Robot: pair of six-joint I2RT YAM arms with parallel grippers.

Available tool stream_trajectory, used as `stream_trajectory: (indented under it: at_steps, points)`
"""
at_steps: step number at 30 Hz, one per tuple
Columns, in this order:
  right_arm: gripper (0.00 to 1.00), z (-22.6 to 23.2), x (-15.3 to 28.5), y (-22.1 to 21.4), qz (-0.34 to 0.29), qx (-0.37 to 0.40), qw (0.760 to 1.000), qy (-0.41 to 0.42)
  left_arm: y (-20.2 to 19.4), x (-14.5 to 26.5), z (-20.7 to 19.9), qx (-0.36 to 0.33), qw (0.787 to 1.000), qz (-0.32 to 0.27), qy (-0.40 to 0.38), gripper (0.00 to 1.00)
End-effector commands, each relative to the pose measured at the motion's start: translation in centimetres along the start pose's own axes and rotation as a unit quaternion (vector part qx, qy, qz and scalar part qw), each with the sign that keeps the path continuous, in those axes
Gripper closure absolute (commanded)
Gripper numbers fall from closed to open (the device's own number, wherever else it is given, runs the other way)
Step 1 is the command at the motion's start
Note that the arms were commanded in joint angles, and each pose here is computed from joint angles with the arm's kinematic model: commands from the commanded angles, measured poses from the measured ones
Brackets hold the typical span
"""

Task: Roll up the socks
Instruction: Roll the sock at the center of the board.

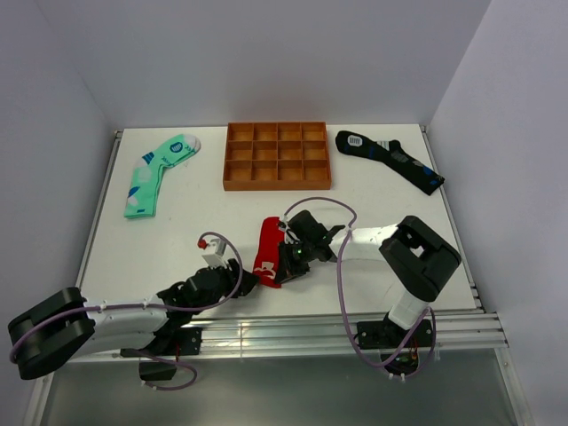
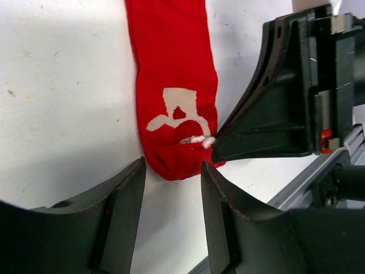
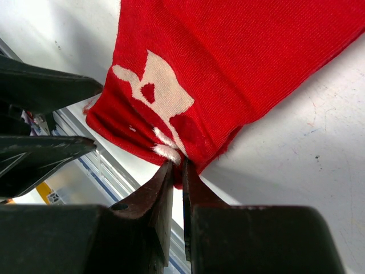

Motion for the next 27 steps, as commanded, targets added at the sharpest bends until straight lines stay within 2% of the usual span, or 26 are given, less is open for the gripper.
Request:
stream_trajectory:
  at_steps: [1,7,27]
  points:
    - [0.89,-5.9,-0.1,-3.9,0.070,-0.033,0.986,-0.147,-2.2,0.9,2.7,-0.002,0.999,0.015,0.033,0.51]
    - [0.89,-5.9,-0.1,-3.8,0.070,-0.033,0.986,-0.145,-2.2,0.9,2.9,-0.003,0.999,0.014,0.039,0.48]
    - [0.90,-6.1,-0.2,-4.2,0.073,-0.037,0.987,-0.142,-2.2,-0.5,2.3,-0.005,0.998,0.027,0.056,0.49]
Point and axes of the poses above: each gripper's point midway between its finger pads, its own x axis back along the fingers, its own z axis along the line the jaws close on, y = z × x, the point moved 7 cm from there along x, back along the fingers, and after that the axes turned 6 degrees about -x, right-handed, at the moved point
